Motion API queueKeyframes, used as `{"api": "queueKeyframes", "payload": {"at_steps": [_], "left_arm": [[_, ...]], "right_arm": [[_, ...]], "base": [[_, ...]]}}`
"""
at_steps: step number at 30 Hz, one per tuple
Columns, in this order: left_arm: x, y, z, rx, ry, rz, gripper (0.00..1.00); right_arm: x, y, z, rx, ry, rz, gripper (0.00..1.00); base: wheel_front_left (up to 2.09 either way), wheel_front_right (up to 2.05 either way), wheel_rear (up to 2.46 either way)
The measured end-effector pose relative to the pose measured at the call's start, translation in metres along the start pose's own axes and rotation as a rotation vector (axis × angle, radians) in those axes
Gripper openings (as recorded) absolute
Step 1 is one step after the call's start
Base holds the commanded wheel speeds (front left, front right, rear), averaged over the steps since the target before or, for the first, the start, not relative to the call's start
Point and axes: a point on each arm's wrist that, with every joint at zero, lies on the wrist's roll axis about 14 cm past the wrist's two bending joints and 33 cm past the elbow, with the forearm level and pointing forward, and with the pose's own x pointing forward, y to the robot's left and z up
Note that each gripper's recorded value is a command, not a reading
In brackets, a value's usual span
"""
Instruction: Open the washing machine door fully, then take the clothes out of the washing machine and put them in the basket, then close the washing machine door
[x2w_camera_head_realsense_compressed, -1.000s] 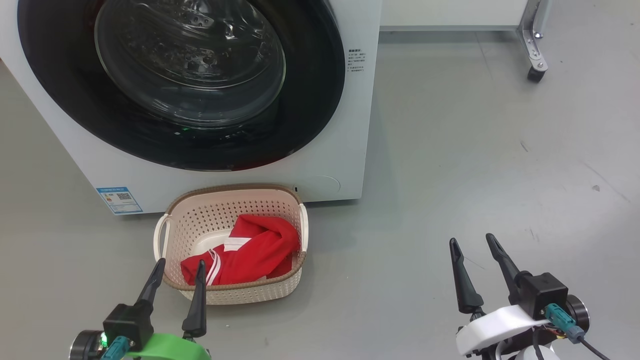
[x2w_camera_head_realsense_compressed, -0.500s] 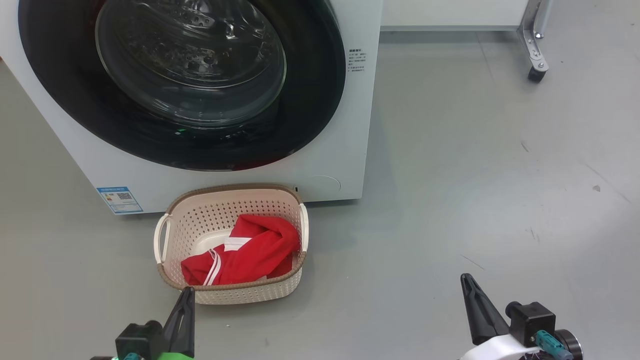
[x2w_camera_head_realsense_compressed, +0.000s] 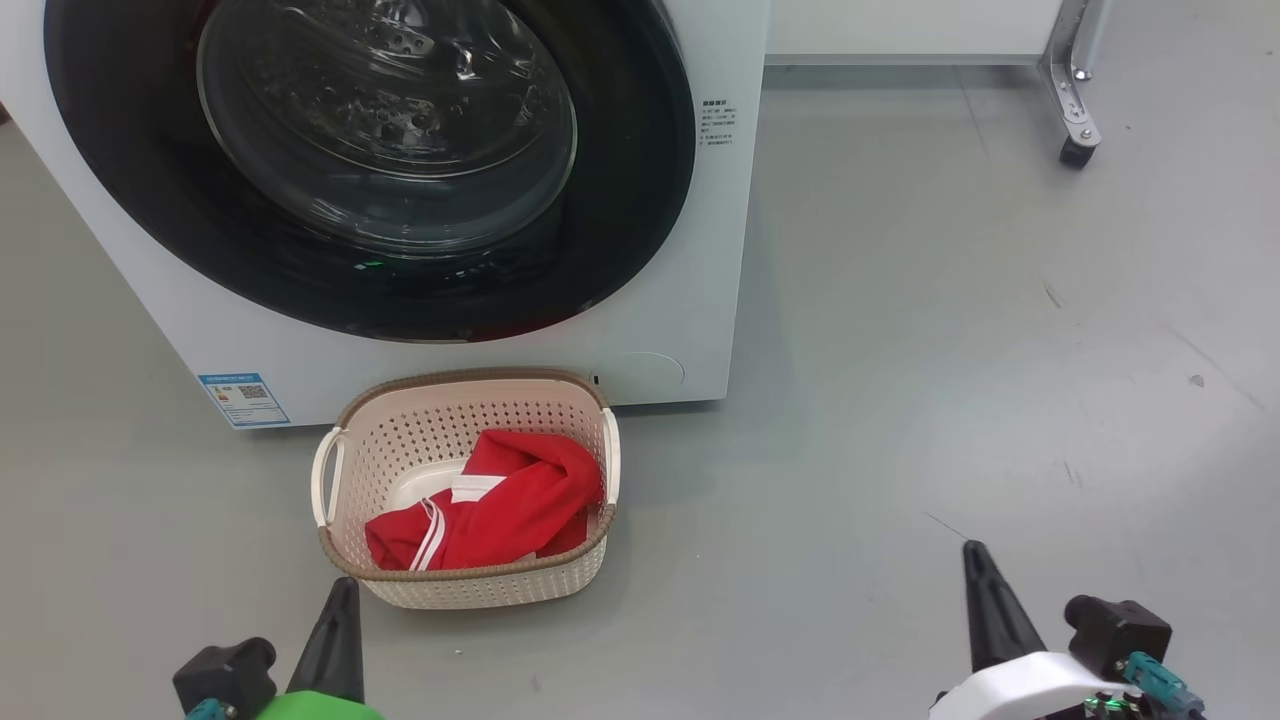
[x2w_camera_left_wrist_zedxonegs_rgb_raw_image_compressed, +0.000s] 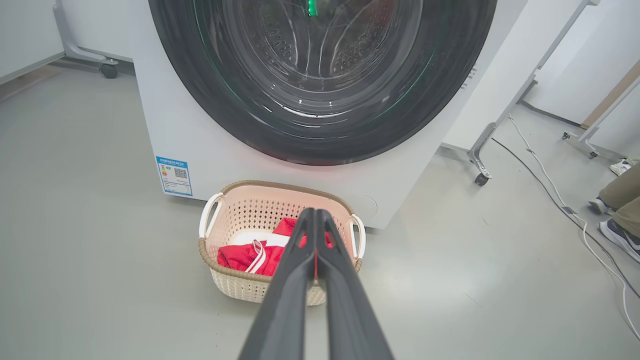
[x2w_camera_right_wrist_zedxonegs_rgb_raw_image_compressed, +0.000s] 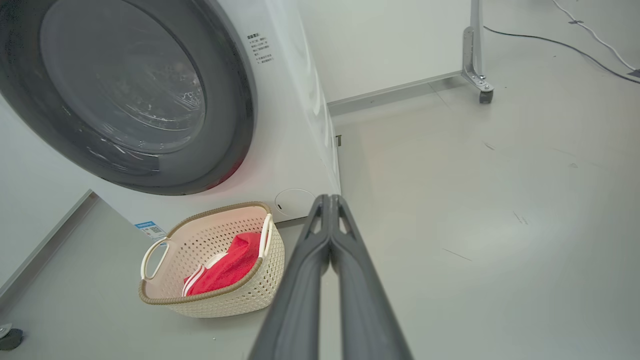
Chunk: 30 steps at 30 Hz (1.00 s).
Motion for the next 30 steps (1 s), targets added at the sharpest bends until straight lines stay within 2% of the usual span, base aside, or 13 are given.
{"api": "queueKeyframes", "payload": {"at_steps": [30], "left_arm": [[0.005,0.02,0.01,-0.397,0.02,0.058,0.0]], "right_arm": [[0.011,-0.026,0.017,0.403,0.002,-0.075,0.0]], "base": [[0.0,0.0,0.0]]}}
